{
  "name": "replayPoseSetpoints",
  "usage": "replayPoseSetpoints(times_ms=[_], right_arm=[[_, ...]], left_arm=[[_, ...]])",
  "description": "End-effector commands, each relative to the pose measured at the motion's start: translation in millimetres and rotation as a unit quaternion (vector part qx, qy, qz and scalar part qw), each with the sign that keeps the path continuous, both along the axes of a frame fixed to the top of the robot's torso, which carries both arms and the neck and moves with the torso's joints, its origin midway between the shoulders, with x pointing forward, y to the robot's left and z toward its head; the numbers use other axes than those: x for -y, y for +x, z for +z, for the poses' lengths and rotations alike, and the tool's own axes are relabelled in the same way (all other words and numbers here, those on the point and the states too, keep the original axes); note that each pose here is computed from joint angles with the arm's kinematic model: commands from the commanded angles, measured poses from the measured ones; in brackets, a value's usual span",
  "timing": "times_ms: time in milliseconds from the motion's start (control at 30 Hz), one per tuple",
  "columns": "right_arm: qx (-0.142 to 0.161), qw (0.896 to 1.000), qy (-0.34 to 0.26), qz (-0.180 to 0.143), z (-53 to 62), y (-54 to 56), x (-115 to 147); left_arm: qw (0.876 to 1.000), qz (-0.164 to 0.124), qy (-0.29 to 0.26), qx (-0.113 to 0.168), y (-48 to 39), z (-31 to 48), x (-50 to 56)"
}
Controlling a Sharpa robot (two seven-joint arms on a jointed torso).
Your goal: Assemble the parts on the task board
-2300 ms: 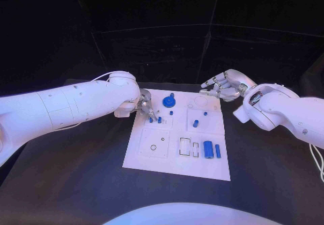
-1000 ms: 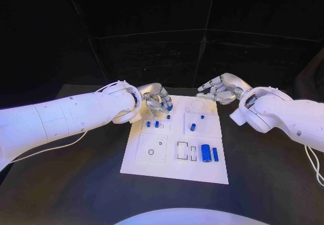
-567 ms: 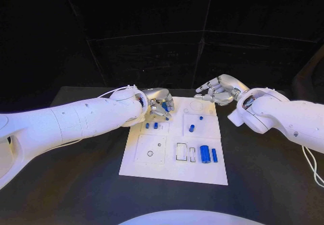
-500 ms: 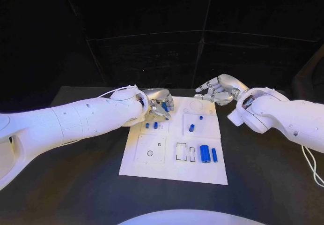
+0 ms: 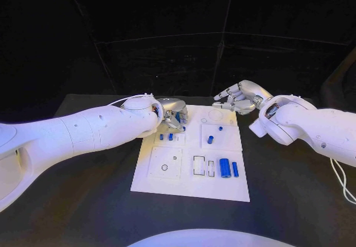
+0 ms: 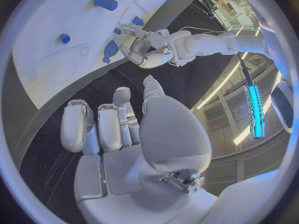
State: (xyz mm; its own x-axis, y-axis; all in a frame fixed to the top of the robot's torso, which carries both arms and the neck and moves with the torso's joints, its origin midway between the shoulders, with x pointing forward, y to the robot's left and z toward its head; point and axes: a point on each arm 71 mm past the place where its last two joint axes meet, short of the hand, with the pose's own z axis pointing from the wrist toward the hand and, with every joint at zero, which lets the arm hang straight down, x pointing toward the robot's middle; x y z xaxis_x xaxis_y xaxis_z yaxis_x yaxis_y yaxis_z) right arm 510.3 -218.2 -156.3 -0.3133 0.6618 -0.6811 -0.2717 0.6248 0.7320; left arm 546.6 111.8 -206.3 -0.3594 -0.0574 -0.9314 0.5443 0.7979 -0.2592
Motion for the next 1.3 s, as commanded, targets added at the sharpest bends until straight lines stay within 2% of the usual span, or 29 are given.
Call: replayPoseSetpoints(times_ms=[33, 700, 1300], right_arm=[[0.005, 1.0, 0.003, 0.003, 1.8, 0.1, -1.3], [0.004, 1.0, 0.003, 0.005, 1.5, 0.3, -2.8], [0.002, 1.0, 0.002, 0.007, 1.4, 0.0, -4.0]], left_arm=[[1.0, -0.003, 0.028, -0.01, -0.5, -2.8, 0.5], [1.0, -0.008, 0.027, -0.011, -0.7, -5.8, 6.9], [0.999, -0.003, 0.042, -0.026, 2.4, -10.8, 8.7]])
